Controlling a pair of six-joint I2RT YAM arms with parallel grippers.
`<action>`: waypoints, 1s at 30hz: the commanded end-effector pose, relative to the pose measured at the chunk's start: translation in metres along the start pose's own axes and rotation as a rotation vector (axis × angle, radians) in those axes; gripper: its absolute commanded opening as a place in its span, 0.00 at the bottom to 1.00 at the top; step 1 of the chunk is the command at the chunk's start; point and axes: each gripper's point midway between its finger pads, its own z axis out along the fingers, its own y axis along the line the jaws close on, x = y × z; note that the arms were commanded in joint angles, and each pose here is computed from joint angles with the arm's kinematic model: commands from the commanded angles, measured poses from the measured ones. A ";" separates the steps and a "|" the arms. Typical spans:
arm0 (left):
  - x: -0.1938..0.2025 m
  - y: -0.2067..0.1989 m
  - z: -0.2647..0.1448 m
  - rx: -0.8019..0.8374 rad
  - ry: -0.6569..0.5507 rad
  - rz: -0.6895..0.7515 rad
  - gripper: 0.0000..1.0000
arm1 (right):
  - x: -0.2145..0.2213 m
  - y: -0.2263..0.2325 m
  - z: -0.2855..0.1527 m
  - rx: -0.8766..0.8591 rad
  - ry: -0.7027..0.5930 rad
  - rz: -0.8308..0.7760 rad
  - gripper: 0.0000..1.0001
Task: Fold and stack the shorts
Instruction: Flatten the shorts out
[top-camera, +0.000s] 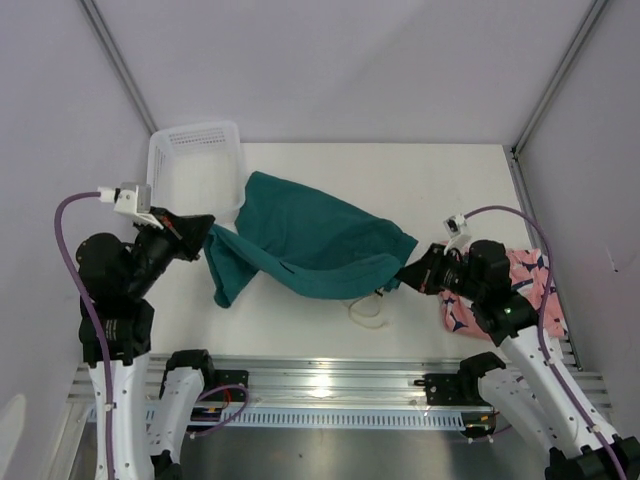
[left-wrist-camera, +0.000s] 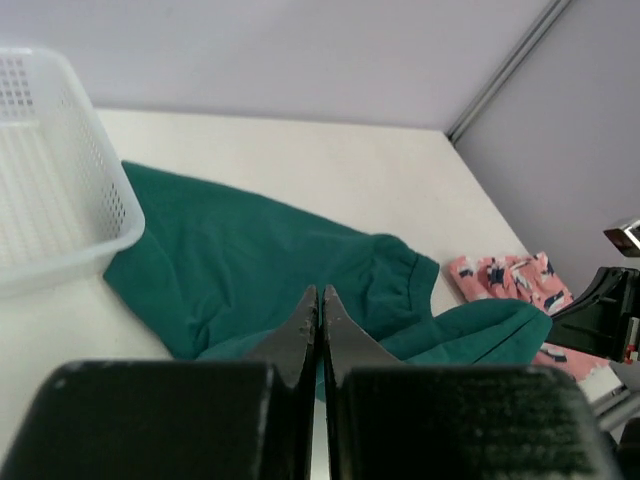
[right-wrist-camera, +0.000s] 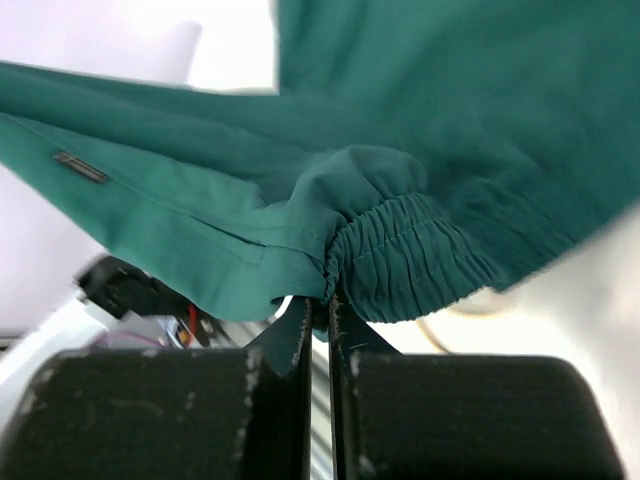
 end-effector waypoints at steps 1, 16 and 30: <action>0.020 -0.002 -0.009 0.011 0.068 0.006 0.00 | 0.027 -0.017 -0.010 0.079 0.040 0.036 0.00; 0.040 0.044 0.023 -0.125 0.086 -0.059 0.00 | 0.115 -0.034 -0.019 0.172 0.219 0.147 0.00; 0.017 0.102 0.118 -0.249 0.079 -0.231 0.00 | 0.051 -0.067 0.018 0.395 0.148 0.095 0.00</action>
